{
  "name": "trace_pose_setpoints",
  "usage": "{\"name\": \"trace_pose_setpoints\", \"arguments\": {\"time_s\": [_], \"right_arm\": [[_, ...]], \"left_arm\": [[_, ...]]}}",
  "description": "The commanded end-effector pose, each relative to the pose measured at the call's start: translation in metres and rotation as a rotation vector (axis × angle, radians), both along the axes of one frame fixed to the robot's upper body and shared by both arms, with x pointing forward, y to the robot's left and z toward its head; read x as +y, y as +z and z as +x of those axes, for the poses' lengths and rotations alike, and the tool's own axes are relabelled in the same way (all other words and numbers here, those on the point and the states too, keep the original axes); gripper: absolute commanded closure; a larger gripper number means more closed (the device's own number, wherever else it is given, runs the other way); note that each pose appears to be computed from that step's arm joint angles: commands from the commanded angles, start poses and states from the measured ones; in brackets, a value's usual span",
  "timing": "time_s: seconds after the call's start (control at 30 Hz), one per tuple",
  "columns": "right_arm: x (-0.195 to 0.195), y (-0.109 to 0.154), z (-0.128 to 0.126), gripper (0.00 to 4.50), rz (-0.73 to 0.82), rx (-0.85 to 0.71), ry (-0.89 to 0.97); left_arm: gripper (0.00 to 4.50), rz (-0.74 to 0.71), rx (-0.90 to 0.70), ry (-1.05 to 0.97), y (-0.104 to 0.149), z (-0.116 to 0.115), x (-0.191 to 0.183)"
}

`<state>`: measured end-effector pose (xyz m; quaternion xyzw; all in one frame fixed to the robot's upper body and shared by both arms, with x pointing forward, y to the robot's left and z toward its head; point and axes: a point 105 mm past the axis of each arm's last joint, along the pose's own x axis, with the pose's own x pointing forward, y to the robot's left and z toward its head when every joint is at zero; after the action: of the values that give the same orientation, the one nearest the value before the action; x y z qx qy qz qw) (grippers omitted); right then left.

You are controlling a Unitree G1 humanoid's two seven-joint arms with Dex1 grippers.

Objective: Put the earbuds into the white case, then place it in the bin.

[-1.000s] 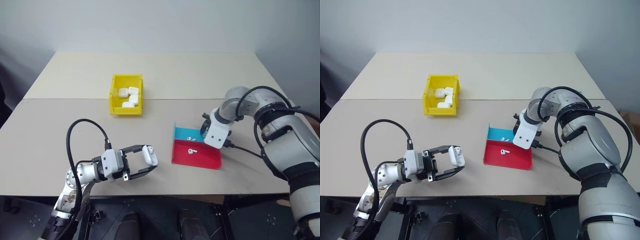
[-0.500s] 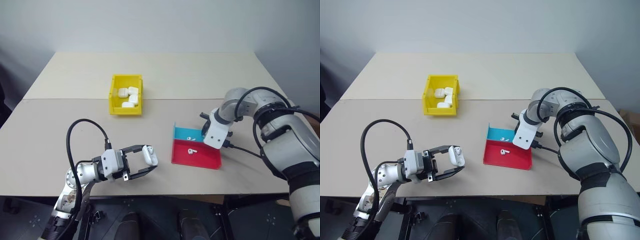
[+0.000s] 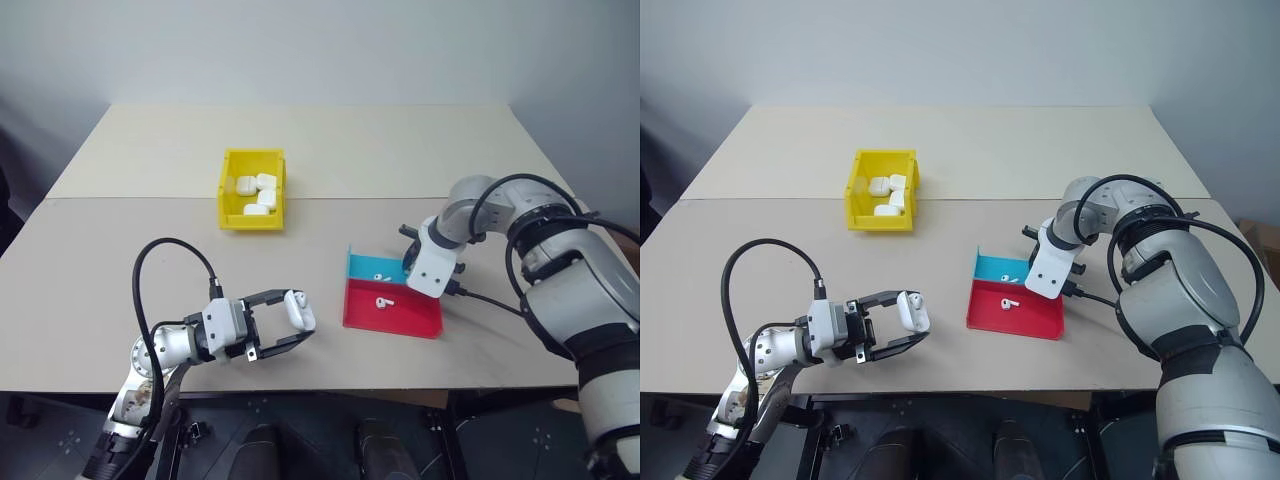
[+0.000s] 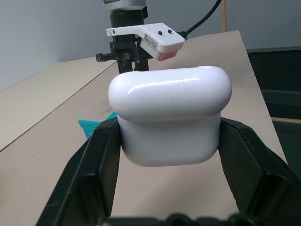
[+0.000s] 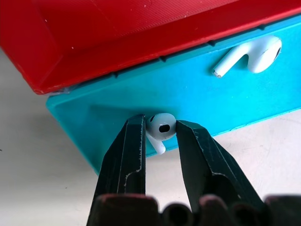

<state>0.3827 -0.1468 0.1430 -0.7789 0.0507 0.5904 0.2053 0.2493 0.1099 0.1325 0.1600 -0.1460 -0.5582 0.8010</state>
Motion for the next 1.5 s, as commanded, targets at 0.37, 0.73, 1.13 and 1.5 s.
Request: {"name": "trace_pose_setpoints", "arguments": {"time_s": [0.37,0.73,1.13,1.5], "right_arm": [[0.002,0.02,0.002,3.24,0.055,-0.014,-0.03],[0.009,0.03,0.001,3.6,0.174,0.004,-0.065],[0.01,0.134,-0.046,3.6,1.046,0.302,-0.341],[0.012,0.181,-0.137,3.6,1.798,0.656,-0.543]], "left_arm": [[1.69,-0.02,-0.054,-0.021,0.011,-0.002,-0.004],[1.69,-0.019,-0.053,-0.022,0.012,-0.003,-0.004],[1.69,-0.158,-0.113,-0.035,0.05,0.016,-0.01],[1.69,-0.265,-0.152,-0.253,0.085,0.037,-0.054]]}}
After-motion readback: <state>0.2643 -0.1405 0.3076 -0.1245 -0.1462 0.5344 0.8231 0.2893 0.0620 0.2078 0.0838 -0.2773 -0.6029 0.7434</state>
